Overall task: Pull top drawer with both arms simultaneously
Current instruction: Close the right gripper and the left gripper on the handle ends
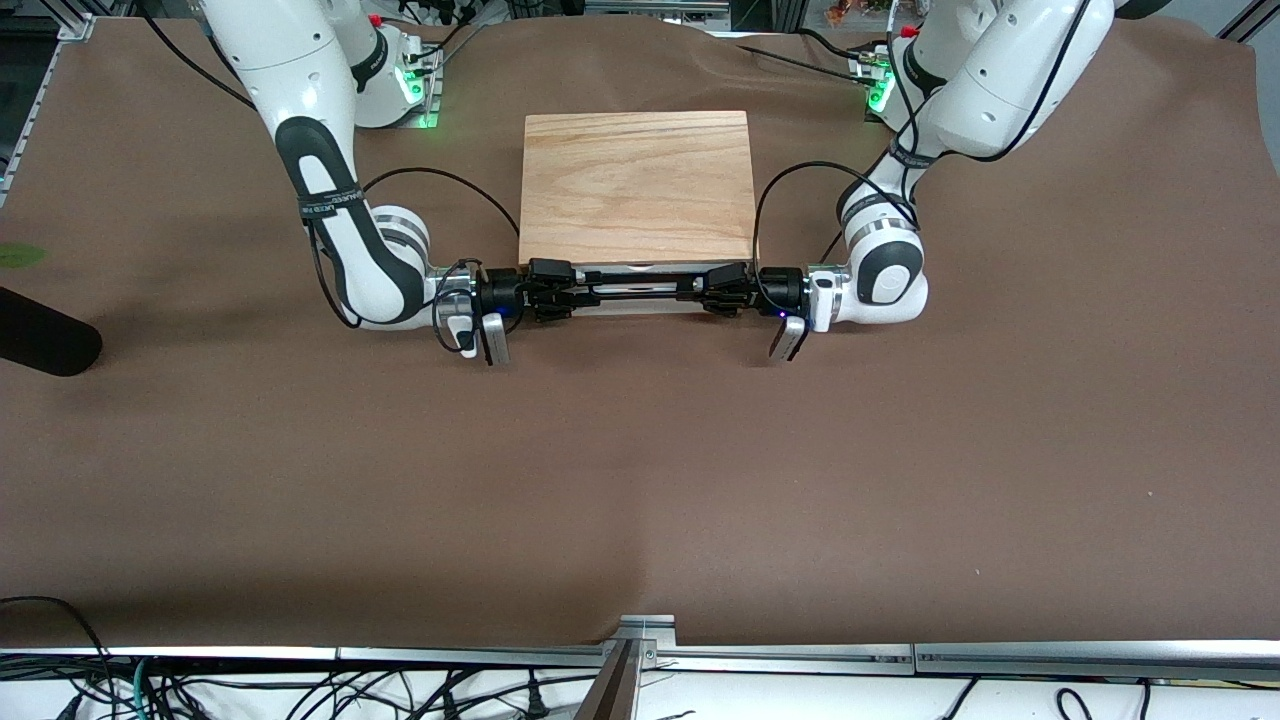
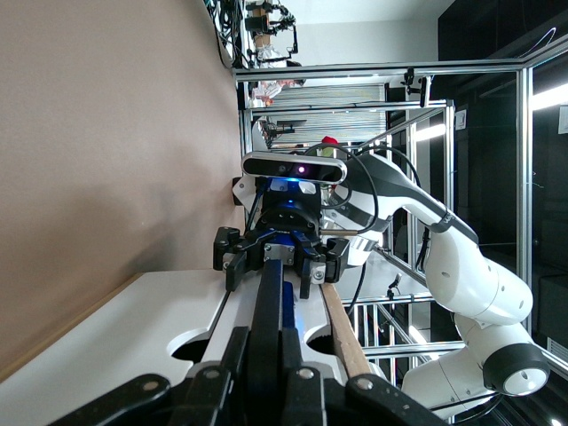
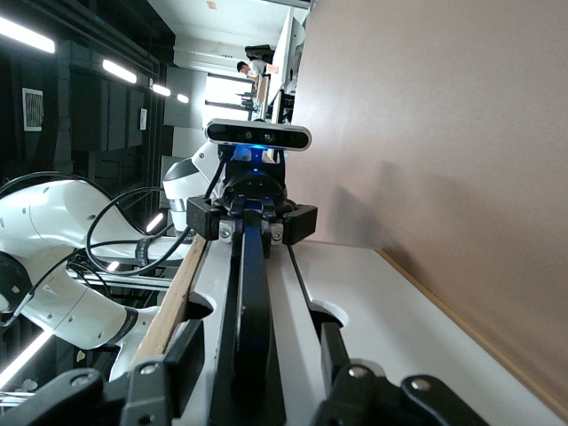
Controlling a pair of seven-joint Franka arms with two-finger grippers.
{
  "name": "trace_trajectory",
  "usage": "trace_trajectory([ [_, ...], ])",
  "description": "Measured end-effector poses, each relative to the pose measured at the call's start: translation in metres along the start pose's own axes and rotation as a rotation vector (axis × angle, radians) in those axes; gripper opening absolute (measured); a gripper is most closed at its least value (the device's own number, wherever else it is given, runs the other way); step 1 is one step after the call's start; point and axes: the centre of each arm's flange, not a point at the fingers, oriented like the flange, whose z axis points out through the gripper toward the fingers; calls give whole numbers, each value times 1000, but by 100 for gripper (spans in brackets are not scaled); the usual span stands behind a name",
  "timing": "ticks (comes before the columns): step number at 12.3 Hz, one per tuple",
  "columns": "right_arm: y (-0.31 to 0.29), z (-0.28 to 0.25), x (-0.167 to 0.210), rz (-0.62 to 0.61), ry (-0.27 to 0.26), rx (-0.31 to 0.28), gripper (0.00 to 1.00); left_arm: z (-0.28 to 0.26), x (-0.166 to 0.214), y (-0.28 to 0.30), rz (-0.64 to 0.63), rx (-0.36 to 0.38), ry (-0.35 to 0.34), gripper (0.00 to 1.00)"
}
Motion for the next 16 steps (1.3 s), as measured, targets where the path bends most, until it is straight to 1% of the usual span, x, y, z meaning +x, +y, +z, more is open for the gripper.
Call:
trace_trajectory([
  [6,0,0,0,0,0,0,61,0,0,0,-2,0,0,19],
  [9,-1,1,0,-2,-1,1,56,0,0,0,-2,0,0,19],
  [10,-2,1,1,-3,-2,6,45,0,0,0,-2,1,0,19],
  [11,-4,2,1,-6,-4,14,36,0,0,0,-4,0,0,19],
  [14,-4,2,1,-6,-4,15,35,0,0,0,-4,1,0,19],
  [15,-5,2,2,-7,-5,17,30,0,0,0,-5,0,0,19],
  [16,-5,2,2,-7,-4,17,30,0,0,0,-5,0,0,19],
])
